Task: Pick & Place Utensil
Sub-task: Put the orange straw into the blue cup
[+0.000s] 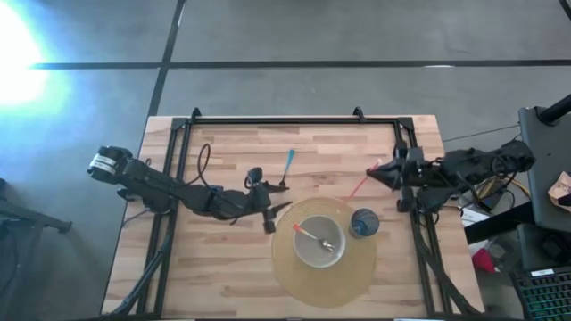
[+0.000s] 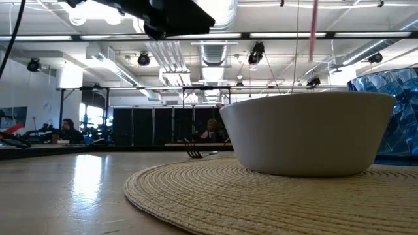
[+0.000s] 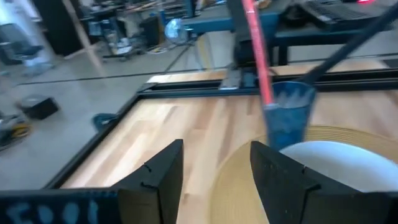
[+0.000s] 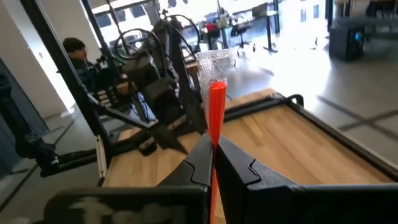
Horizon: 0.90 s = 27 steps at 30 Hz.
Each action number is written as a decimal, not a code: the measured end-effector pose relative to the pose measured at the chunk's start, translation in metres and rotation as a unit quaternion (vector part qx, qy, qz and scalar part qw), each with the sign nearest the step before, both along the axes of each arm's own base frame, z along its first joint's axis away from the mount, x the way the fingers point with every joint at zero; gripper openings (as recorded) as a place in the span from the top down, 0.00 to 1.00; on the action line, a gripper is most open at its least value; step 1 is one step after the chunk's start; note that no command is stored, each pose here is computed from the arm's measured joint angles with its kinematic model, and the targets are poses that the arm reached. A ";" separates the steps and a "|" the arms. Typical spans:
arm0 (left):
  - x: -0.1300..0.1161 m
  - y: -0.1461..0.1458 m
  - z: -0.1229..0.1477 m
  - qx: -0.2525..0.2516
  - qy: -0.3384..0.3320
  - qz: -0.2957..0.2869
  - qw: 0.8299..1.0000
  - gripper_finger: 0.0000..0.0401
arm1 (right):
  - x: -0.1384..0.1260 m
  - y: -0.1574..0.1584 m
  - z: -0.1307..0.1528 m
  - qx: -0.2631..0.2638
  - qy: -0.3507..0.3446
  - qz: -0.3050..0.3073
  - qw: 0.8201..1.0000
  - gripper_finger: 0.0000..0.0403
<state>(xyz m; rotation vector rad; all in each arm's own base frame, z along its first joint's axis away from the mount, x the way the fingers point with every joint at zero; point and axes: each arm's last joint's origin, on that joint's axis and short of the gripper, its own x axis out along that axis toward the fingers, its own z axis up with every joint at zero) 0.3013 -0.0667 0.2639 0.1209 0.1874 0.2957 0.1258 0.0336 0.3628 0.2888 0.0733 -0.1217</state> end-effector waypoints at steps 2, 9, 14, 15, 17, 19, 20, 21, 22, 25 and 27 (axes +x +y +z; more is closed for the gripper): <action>0.000 0.001 -0.001 0.005 0.003 0.019 1.000 0.55 | -0.007 -0.003 -0.002 0.011 0.008 -0.002 1.000 0.98; 0.000 0.004 -0.002 0.008 0.009 0.031 0.999 0.55 | -0.020 -0.008 0.001 0.035 -0.002 -0.003 0.999 0.98; 0.000 0.006 -0.002 -0.002 0.007 0.037 0.999 0.55 | -0.034 -0.013 0.010 0.057 0.004 -0.005 0.998 0.98; 0.000 0.006 -0.002 -0.002 0.008 0.038 0.999 0.55 | -0.036 -0.014 0.010 0.062 0.015 -0.008 0.998 0.98; 0.000 0.006 -0.002 -0.002 0.008 0.038 0.999 0.55 | -0.041 -0.016 0.009 0.068 0.040 -0.013 0.997 0.98; 0.000 0.006 -0.002 -0.002 0.008 0.038 0.999 0.55 | -0.043 -0.016 0.007 0.075 0.064 -0.018 0.995 0.98; 0.000 0.006 -0.003 -0.002 0.010 0.038 0.999 0.55 | -0.043 -0.017 0.005 0.080 0.073 -0.021 0.994 0.98; 0.000 0.006 -0.003 -0.001 0.011 0.037 0.999 0.55 | -0.043 -0.016 0.003 0.086 0.080 -0.023 0.993 0.98; 0.000 0.006 -0.003 -0.002 0.011 0.037 0.999 0.55 | -0.043 -0.016 0.001 0.090 0.085 -0.025 0.992 0.98; 0.000 0.006 -0.003 -0.002 0.011 0.037 0.999 0.55 | -0.039 -0.015 -0.005 0.095 0.101 -0.030 0.990 0.98; 0.000 0.006 -0.003 -0.002 0.011 0.038 0.999 0.55 | -0.036 -0.014 -0.009 0.095 0.117 -0.033 0.988 0.98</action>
